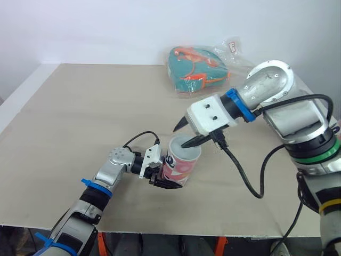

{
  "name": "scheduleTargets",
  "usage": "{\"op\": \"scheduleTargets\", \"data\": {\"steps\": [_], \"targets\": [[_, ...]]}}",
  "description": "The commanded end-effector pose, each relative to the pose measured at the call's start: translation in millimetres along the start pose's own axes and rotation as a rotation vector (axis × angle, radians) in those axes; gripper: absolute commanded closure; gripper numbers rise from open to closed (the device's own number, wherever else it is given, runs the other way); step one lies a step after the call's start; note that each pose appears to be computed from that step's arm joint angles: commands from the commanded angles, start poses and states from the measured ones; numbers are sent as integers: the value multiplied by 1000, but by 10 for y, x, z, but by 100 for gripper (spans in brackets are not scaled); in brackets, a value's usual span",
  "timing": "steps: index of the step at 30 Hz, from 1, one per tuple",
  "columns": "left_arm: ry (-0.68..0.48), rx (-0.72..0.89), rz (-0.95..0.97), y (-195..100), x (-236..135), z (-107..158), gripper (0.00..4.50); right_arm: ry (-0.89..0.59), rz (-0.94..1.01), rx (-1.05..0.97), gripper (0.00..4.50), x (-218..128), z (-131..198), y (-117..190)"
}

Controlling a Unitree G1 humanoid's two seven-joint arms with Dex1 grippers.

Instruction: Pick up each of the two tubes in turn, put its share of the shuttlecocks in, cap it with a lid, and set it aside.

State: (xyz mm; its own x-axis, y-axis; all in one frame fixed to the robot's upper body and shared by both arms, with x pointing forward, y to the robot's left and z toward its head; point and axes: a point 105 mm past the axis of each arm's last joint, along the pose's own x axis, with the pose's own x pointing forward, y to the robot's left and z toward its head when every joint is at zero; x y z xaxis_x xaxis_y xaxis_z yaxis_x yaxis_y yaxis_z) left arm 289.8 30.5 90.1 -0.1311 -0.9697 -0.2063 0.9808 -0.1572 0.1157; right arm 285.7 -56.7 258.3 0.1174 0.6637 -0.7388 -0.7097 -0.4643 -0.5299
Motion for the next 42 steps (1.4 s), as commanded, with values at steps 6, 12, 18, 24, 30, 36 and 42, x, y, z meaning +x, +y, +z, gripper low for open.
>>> {"op": "scheduleTargets", "data": {"steps": [6, 12, 18, 24, 30, 36, 42], "targets": [[38, -67, 6, -36, -46, -149, 153, -76, 31, 149, 101, 30, -10, 38], [38, -65, 5, -32, -43, -151, 153, -273, -32, 270, 126, -383, 167, -109], [41, -63, -1, -30, -42, -157, 153, -269, -1, 307, 359, -421, 118, -3], [42, -57, -4, -15, -36, -150, 153, -267, 45, 309, 448, -372, 102, 92], [43, -55, -4, -14, -42, -153, 153, -204, 73, 321, 448, -217, 30, 112], [46, -31, 13, 12, -44, -151, 153, -150, 153, 275, 448, -24, 40, 183], [44, -14, 26, 22, -46, -164, 153, -92, 252, 223, 448, 239, -24, 378]]}}
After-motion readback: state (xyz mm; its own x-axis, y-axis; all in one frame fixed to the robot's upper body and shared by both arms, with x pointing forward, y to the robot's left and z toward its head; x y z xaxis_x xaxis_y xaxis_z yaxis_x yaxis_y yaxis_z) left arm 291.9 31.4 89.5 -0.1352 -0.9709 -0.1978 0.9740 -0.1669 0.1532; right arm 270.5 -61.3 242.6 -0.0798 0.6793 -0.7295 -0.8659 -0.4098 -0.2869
